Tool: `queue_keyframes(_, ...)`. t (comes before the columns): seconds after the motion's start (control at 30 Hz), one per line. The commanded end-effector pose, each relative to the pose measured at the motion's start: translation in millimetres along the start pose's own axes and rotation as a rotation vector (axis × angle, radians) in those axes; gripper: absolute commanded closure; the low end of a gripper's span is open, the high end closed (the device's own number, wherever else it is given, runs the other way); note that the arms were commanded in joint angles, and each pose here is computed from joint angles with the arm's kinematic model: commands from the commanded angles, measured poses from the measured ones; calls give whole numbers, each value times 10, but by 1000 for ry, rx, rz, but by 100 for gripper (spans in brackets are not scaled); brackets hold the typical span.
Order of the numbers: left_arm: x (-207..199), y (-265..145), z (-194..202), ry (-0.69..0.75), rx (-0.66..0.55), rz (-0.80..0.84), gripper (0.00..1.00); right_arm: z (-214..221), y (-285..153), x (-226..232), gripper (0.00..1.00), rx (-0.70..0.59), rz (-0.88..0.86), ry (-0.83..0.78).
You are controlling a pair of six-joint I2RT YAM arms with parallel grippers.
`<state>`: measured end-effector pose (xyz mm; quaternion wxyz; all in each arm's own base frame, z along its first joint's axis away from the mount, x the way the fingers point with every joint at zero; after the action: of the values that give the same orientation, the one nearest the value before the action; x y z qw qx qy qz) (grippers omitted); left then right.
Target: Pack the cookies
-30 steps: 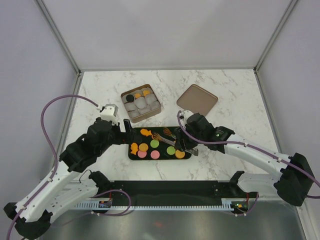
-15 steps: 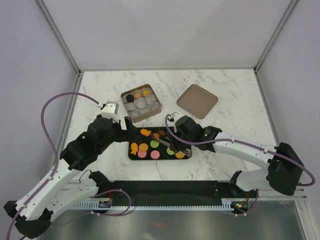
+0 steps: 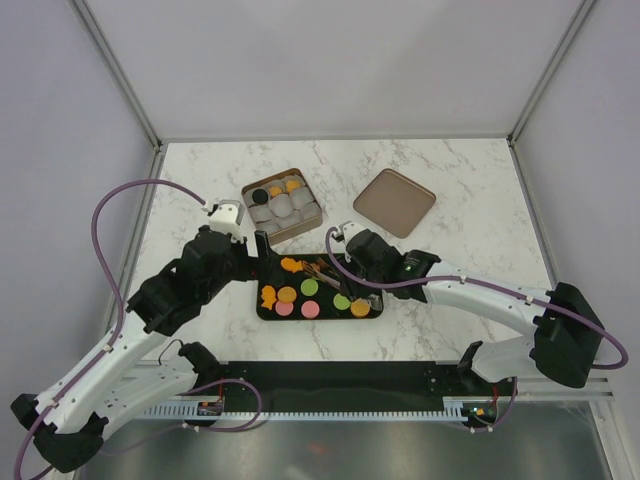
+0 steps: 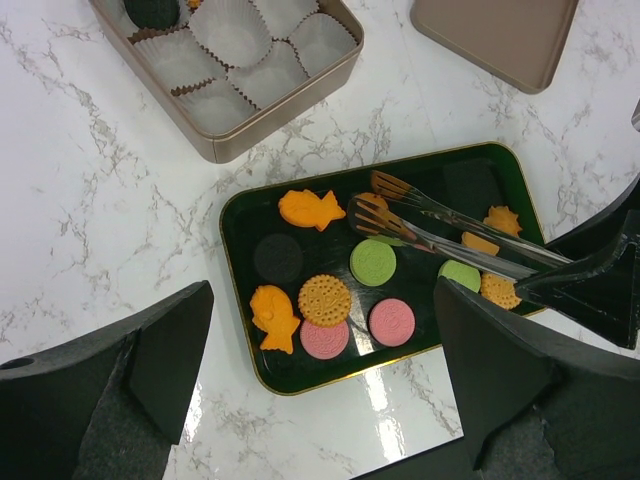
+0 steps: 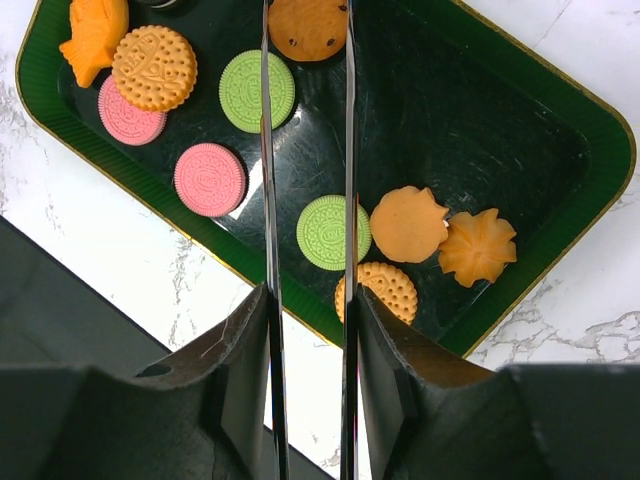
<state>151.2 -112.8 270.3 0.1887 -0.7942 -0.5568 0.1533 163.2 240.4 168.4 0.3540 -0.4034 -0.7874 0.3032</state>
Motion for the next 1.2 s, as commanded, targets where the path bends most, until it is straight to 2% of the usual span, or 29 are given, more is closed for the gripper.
queue_keyframes(0.0, 8, -35, -207, 10, -86, -10, 0, -151, -76, 88, 62, -46, -16, -19)
queue_keyframes(0.33, 0, -116, -310, 6, -122, 10, 0, -377, -500, 211, 63, -137, -82, -14)
queue_keyframes(0.53, -4, -185, -408, -21, -153, 19, 0, -816, -505, 391, 62, -238, -90, -19)
queue_keyframes(0.73, 38, -338, -534, -56, -192, 1, 0, -1355, 20, 678, 63, -279, -115, -23)
queue_keyframes(0.87, 59, -441, -585, -66, -210, 6, 0, -1608, 572, 762, 64, -261, -84, -20)
queue_keyframes(0.97, 84, -495, -581, -65, -208, 0, 0, -1668, 837, 787, 64, -244, -73, -17)
queue_keyframes(1.17, 109, -526, -555, -68, -204, -10, 0, -1723, 1029, 785, 64, -256, -37, -4)
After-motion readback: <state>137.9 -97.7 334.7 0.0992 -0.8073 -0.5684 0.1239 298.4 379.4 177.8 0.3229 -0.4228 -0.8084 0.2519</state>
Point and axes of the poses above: each gripper's point midway between its finger pads, its own y axis out along the fingers, its own x axis along the line the jaws close on, z = x × y, the point moved 8 cm from there along -y, back along the fingers, and after that the axes turned 11 degrees about y, right-handed, at the moved point
